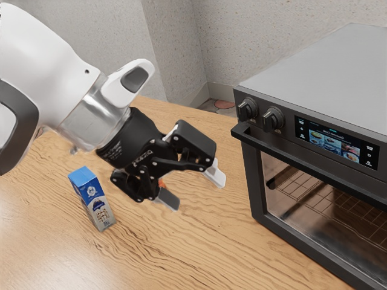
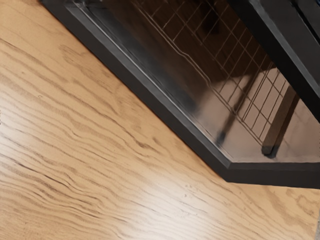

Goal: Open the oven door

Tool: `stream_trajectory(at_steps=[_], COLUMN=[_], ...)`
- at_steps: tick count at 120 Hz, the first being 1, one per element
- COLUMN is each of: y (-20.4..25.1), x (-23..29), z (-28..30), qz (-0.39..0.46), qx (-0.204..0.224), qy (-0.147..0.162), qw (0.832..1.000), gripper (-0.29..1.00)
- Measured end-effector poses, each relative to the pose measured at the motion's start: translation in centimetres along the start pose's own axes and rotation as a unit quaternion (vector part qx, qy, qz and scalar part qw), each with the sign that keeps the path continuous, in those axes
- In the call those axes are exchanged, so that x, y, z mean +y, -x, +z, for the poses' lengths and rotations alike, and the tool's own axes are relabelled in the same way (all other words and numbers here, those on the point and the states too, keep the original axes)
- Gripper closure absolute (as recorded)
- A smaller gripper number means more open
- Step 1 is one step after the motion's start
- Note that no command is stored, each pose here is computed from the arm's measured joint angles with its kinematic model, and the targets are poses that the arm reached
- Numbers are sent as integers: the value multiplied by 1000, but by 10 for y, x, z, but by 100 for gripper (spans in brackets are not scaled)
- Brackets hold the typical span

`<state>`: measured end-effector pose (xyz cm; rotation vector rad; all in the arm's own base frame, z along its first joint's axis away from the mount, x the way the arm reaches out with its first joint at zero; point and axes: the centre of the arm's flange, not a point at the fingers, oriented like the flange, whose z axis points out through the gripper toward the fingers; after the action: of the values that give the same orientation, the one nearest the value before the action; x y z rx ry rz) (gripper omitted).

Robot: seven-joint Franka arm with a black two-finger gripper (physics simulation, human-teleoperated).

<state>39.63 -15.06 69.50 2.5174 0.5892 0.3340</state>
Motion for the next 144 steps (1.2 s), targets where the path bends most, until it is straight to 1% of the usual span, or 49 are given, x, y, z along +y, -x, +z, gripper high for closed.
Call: stream_trajectory(at_steps=[8,17,30,42,52,74,84,99,136,144], y=[-10,-10,-1,3,2,2,2,3,-5,-10], x=[2,10,19,32,44,52,52,55,57,54], z=[4,13,17,25,33,40,36,42,55,56], qz=[-21,-28,-28,-19,-14,-70,-102,-146,-250,-260], qx=[20,27,25,13,12,24,36,43,58,76], qy=[-7,-12,-6,0,-2,-9,-9,-9,-2,-6], qw=[1000,999,999,1000,1000,997,994,988,966,963], gripper=[0,0,0,0,0,0,0,0,0,0])
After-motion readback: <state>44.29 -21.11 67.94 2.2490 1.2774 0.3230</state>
